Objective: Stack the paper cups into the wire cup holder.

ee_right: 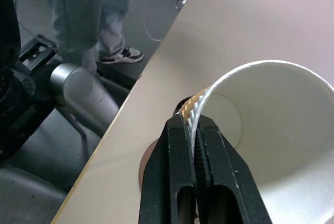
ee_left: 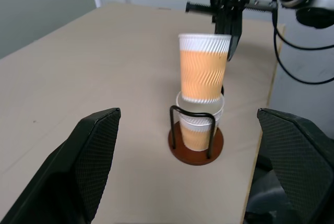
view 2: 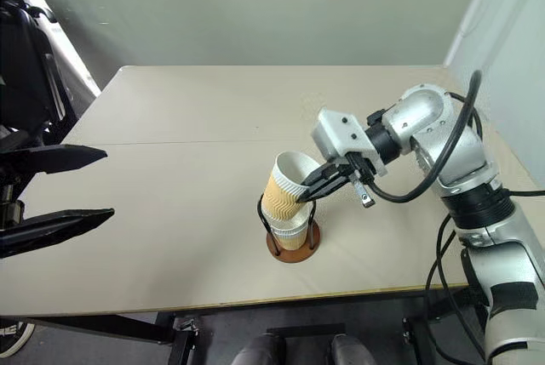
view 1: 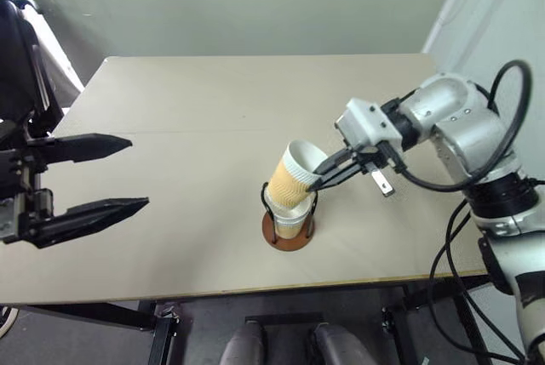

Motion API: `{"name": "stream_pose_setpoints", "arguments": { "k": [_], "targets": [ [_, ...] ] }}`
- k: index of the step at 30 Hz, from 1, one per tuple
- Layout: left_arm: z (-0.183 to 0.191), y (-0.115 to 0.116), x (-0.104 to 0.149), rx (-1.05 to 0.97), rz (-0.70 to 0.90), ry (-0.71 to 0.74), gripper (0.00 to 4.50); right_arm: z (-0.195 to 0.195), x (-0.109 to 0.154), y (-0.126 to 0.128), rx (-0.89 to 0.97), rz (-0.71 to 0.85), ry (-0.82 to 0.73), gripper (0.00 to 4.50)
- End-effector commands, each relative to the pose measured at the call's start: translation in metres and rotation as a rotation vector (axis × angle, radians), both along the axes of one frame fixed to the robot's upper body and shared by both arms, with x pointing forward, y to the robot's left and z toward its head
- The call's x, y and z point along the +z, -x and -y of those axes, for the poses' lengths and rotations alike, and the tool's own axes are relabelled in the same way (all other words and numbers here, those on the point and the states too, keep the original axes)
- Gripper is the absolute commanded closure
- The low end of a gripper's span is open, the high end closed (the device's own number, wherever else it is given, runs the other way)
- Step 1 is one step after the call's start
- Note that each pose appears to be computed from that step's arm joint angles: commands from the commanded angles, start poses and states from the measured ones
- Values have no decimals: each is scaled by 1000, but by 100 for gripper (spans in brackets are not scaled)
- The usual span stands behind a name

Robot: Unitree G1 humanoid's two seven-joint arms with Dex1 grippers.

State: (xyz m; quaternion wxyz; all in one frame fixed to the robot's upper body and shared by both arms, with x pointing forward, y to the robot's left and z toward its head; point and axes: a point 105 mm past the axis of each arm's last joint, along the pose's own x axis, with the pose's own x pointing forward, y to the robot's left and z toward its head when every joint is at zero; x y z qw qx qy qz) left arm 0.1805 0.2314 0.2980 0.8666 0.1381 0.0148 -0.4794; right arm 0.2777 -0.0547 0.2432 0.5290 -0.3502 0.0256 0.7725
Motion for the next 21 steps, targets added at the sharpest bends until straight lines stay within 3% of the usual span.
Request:
{"name": "stream_pose_setpoints", "arguments": {
  "k": [1, 5, 8, 15, 19, 21],
  "targets": [
    [1, 4, 5, 7, 30, -12, 0, -1, 1, -2, 8, 52, 18, 447],
    [0, 3, 4, 12, 27, -20, 0, -2, 0, -5, 6, 65, 24, 447],
    [0, 3, 4, 13, 25, -25, 0, -2, -2, -5, 3, 67, 29, 391],
    [1, 2, 5, -8, 21, -28, 0, -2, 0, -3, -3, 68, 27, 148],
    [6, -7, 4, -59, 13, -26, 0, 11, 19, -16, -140, 73, -59, 11],
    [7, -10, 4, -73, 12, -24, 0, 25, 30, -23, -230, 54, -117, 5]
  ]
}}
